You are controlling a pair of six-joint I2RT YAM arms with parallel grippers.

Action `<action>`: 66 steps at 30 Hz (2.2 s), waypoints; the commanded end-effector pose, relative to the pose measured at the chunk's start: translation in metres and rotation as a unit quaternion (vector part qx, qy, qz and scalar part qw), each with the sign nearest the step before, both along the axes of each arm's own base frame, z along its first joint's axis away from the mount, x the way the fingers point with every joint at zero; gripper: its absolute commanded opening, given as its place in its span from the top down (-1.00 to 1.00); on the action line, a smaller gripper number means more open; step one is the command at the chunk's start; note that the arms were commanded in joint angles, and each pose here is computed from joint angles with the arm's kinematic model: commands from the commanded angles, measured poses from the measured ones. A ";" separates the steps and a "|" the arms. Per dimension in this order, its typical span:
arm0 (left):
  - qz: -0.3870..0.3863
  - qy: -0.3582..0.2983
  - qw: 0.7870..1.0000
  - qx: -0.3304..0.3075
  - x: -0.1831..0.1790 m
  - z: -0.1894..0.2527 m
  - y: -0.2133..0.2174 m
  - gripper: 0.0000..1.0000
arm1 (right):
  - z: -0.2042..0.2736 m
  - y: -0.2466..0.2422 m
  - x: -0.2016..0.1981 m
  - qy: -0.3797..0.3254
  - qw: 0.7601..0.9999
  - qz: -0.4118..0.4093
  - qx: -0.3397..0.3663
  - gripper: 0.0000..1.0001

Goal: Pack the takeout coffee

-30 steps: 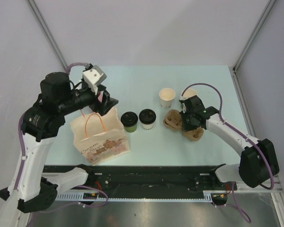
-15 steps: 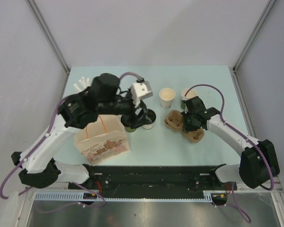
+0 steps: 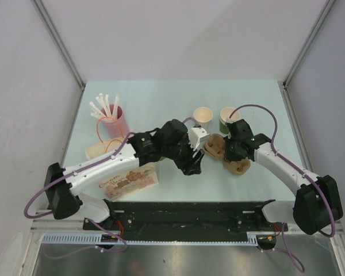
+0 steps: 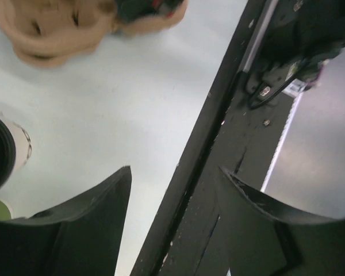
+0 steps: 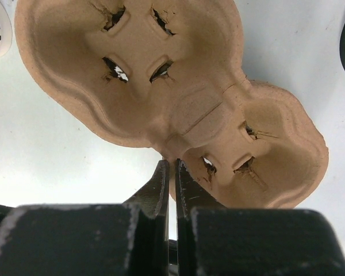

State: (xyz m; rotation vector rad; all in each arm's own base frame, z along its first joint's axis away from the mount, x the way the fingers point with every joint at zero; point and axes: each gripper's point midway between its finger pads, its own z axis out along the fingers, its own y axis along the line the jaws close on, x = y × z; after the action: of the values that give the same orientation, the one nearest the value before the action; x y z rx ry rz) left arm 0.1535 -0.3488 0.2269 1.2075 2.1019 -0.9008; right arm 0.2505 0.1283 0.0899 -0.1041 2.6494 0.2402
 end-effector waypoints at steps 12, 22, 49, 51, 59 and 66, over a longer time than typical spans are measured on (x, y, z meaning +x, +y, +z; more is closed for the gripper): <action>0.085 0.061 0.994 -0.033 0.064 -0.070 -0.047 -0.15 | 0.010 0.004 -0.016 -0.002 0.999 -0.011 0.043 0.98; 0.104 0.061 0.993 -0.016 0.092 -0.098 -0.057 0.16 | 0.010 -0.004 -0.033 0.013 0.999 -0.019 0.038 1.00; 0.065 0.039 0.996 -0.036 0.101 -0.111 -0.065 0.00 | 0.066 0.048 -0.021 -0.090 0.979 0.141 0.120 0.00; 0.073 0.030 0.996 -0.041 0.102 -0.103 -0.062 0.01 | 0.063 0.052 -0.011 -0.109 0.974 0.173 0.097 0.03; 0.147 0.017 0.988 -0.036 0.113 -0.070 -0.041 -0.01 | 0.028 0.055 0.000 -0.084 0.973 0.210 0.042 0.08; 0.151 0.010 0.988 -0.034 0.118 -0.061 -0.040 -0.01 | 0.015 0.077 0.011 -0.105 0.965 0.240 0.018 0.07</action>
State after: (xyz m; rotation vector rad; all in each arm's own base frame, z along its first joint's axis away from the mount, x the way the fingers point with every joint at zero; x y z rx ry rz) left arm 0.2669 -0.3839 0.1327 0.8406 2.2451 -0.8235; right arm 0.2419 0.1864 0.0937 -0.6580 2.4865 0.4345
